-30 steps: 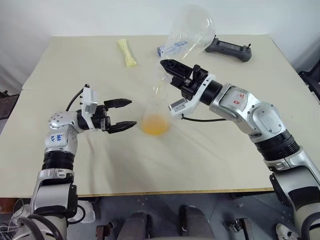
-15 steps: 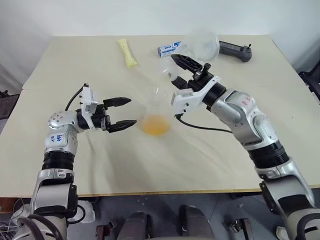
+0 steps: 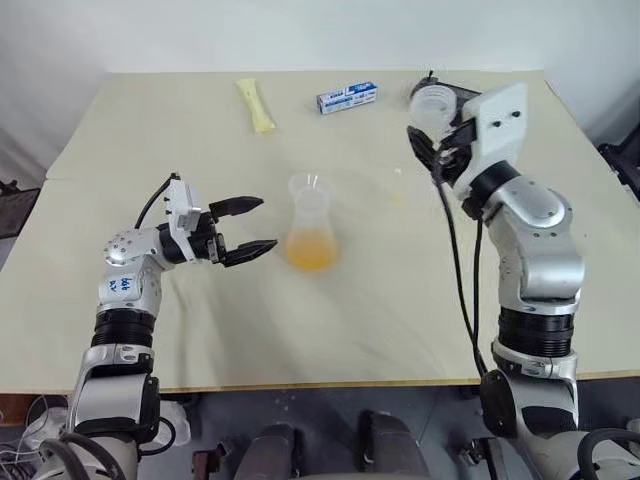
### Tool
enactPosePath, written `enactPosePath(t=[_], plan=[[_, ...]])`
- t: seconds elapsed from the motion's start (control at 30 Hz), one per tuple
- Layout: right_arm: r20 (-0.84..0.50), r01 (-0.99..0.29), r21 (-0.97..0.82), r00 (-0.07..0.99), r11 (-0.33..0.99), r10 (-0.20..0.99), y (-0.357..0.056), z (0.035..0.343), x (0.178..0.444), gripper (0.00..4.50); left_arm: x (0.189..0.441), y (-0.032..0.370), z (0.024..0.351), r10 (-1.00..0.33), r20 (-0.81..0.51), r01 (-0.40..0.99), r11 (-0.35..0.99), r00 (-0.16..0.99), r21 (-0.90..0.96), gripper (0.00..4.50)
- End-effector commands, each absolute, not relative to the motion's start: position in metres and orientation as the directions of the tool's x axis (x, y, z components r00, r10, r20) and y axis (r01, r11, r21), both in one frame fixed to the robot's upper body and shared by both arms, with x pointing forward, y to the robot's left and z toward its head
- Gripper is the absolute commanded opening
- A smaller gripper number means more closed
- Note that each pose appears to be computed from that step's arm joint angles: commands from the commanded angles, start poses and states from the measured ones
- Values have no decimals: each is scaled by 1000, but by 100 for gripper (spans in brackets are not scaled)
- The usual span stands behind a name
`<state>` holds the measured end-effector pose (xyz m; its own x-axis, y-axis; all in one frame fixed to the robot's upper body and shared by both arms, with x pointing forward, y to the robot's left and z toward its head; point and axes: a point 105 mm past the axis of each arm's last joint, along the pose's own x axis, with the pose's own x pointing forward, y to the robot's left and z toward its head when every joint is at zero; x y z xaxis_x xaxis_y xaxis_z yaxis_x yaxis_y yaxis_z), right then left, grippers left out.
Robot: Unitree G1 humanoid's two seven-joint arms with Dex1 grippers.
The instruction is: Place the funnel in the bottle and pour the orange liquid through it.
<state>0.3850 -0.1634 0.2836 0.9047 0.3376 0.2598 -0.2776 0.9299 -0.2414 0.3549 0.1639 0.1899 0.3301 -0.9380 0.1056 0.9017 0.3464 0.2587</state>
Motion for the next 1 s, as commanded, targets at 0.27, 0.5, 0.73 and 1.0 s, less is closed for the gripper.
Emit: enactPosePath(t=[0.27,0.5,0.73,1.0], plan=[[265,-235,-133,928,963,263,-200,269,388,237,354,164,200,-937,118,889,349,329,296,450],[249,-222,-113,937,969,244,-204,257,386,366,354,167,196,-932,101,892,363,349,271,450],[298,-227,-125,920,966,254,-206,270,376,445,360,172,193,-905,72,869,422,419,258,450],[392,-341,-200,831,918,394,-190,313,357,445,356,174,200,-904,97,871,427,416,244,450]])
